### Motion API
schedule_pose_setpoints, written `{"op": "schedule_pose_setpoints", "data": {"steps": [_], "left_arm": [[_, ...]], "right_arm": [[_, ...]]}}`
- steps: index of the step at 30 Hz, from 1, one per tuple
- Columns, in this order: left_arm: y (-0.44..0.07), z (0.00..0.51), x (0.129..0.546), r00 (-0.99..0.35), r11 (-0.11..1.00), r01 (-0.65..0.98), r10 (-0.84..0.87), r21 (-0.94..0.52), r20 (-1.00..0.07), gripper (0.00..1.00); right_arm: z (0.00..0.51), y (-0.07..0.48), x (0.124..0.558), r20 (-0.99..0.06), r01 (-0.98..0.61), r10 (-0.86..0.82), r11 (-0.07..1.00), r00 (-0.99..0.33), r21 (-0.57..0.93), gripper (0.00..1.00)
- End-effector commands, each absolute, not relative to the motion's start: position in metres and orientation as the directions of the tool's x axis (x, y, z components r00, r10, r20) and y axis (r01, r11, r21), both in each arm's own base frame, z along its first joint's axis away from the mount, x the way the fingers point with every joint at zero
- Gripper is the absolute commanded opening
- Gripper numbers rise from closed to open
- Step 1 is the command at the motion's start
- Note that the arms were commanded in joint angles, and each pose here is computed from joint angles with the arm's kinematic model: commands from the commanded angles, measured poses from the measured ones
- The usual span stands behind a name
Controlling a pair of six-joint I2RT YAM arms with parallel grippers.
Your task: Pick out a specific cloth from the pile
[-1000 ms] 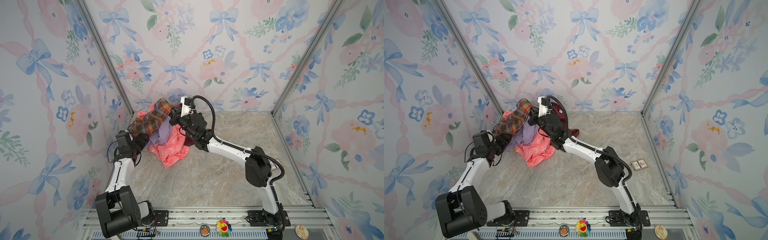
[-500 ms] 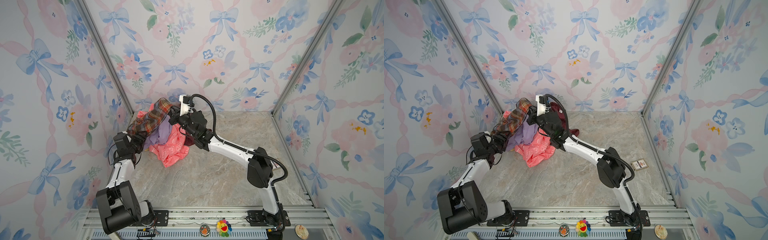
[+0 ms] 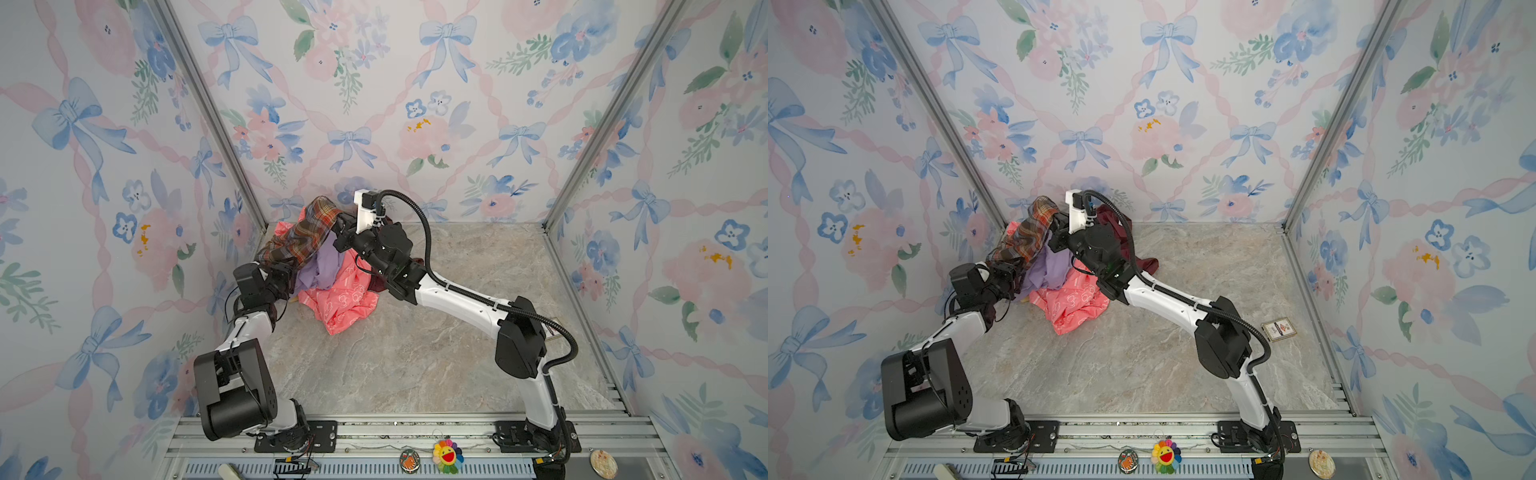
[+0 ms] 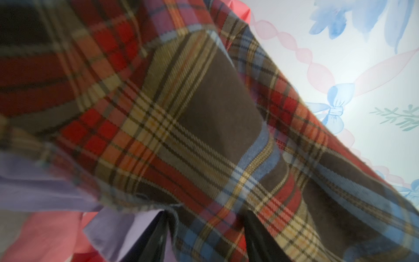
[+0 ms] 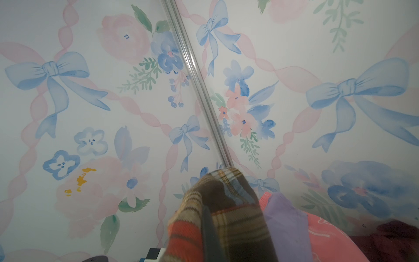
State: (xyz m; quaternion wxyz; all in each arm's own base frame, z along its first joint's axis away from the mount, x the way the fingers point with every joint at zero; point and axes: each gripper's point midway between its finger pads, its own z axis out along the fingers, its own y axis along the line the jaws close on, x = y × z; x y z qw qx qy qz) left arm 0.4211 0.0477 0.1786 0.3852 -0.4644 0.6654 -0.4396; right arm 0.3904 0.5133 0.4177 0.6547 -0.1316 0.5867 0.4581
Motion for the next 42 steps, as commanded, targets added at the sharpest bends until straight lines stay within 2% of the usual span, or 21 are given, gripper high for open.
{"op": "schedule_pose_setpoints", "data": {"steps": [1, 5, 7, 8, 12, 17, 23, 28, 33, 42], "left_arm": [[0.045, 0.206, 0.438, -0.256, 0.174, -0.200, -0.959, -0.964, -0.120, 0.44], [0.050, 0.216, 0.443, -0.221, 0.158, -0.178, -0.968, -0.971, -0.117, 0.12], [0.052, 0.223, 0.444, -0.207, 0.159, -0.166, -0.971, -0.973, -0.123, 0.02], [0.053, 0.226, 0.445, -0.202, 0.160, -0.161, -0.971, -0.974, -0.127, 0.00], [0.060, 0.239, 0.447, -0.179, 0.170, -0.135, -0.973, -0.976, -0.144, 0.00], [0.076, 0.277, 0.444, -0.121, 0.254, -0.064, -0.962, -0.965, -0.245, 0.00], [0.102, 0.335, 0.446, -0.030, 0.471, -0.093, -0.882, -0.877, -0.471, 0.00], [0.114, 0.385, 0.452, 0.038, 0.580, -0.088, -0.810, -0.810, -0.585, 0.00], [0.118, 0.426, 0.457, 0.094, 0.632, -0.060, -0.767, -0.773, -0.634, 0.00], [0.119, 0.510, 0.461, 0.208, 0.715, -0.001, -0.684, -0.699, -0.699, 0.00]], "right_arm": [[0.475, 0.494, 0.373, -0.853, -0.774, 0.520, 0.524, -0.040, 0.356, 0.00], [0.474, 0.491, 0.372, -0.854, -0.772, 0.519, 0.528, -0.037, 0.355, 0.00], [0.472, 0.491, 0.372, -0.857, -0.771, 0.515, 0.531, -0.036, 0.352, 0.00], [0.472, 0.491, 0.372, -0.857, -0.769, 0.514, 0.533, -0.037, 0.353, 0.00], [0.469, 0.490, 0.372, -0.859, -0.767, 0.510, 0.537, -0.037, 0.351, 0.00], [0.455, 0.486, 0.375, -0.871, -0.755, 0.489, 0.552, -0.050, 0.354, 0.00], [0.408, 0.484, 0.387, -0.880, -0.721, 0.457, 0.565, -0.130, 0.401, 0.00], [0.354, 0.498, 0.395, -0.893, -0.698, 0.389, 0.575, -0.226, 0.427, 0.00], [0.307, 0.523, 0.403, -0.887, -0.690, 0.330, 0.560, -0.323, 0.459, 0.00], [0.281, 0.573, 0.417, -0.881, -0.724, 0.259, 0.502, -0.396, 0.473, 0.00]]}}
